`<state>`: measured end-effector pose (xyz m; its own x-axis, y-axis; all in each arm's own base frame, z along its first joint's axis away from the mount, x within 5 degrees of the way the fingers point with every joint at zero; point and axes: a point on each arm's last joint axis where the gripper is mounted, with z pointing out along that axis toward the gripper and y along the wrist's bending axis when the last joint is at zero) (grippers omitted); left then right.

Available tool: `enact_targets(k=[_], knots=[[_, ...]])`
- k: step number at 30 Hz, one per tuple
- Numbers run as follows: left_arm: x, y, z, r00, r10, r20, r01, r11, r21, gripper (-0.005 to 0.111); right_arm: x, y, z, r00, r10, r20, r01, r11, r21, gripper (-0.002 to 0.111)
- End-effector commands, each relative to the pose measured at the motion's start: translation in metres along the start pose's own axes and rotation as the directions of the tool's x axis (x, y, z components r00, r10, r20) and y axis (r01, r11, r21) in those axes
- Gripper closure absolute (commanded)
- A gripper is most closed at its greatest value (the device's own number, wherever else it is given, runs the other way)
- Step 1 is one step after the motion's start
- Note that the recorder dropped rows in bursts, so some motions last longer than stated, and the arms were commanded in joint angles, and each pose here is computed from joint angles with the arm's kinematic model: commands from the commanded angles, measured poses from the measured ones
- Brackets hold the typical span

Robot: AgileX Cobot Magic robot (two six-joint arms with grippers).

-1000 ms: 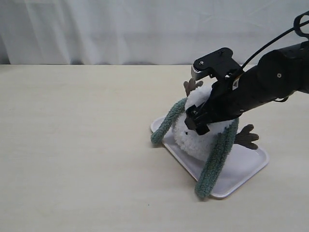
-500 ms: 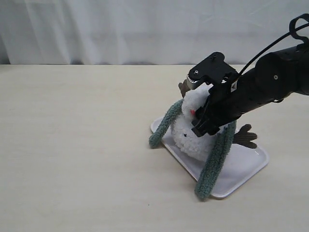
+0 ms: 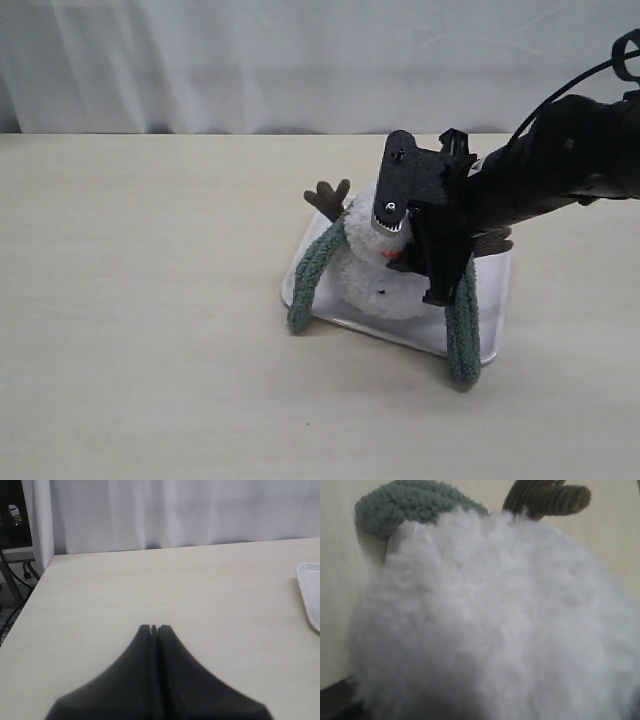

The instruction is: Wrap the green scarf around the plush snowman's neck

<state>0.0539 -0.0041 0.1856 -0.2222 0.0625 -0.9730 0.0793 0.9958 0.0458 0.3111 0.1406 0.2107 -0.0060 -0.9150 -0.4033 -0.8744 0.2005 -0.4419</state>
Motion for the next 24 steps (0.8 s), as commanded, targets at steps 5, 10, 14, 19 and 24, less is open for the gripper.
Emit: enact_targets(k=[5, 10, 14, 19, 24], knots=[[0.0003, -0.0001, 0.0002, 1.0, -0.004, 0.007, 0.004, 1.0, 0.001, 0.107, -0.0113, 0.0014, -0.0023, 0.983, -0.14, 0.123, 0.142, 0.99, -0.003, 0.104], [0.0003, -0.0002, 0.0002, 1.0, -0.006, 0.007, 0.006, 1.0, 0.001, 0.107, -0.011, 0.0022, -0.0023, 0.98, -0.158, 0.121, 0.16, 0.987, -0.009, 0.104], [0.0003, -0.0002, 0.0002, 1.0, -0.006, 0.007, 0.006, 1.0, 0.001, 0.107, -0.0111, 0.0044, -0.0024, 0.978, -0.165, 0.125, 0.17, 0.985, -0.032, 0.104], [0.0003, -0.0002, 0.0002, 1.0, -0.006, 0.007, 0.006, 1.0, 0.001, 0.107, -0.0115, 0.0039, -0.0025, 0.981, -0.145, 0.128, 0.15, 0.988, -0.029, 0.104], [0.0003, -0.0002, 0.0002, 1.0, -0.006, 0.007, 0.006, 1.0, 0.001, 0.107, -0.0115, 0.0038, -0.0024, 0.983, -0.134, 0.128, 0.139, 0.99, -0.029, 0.104]])
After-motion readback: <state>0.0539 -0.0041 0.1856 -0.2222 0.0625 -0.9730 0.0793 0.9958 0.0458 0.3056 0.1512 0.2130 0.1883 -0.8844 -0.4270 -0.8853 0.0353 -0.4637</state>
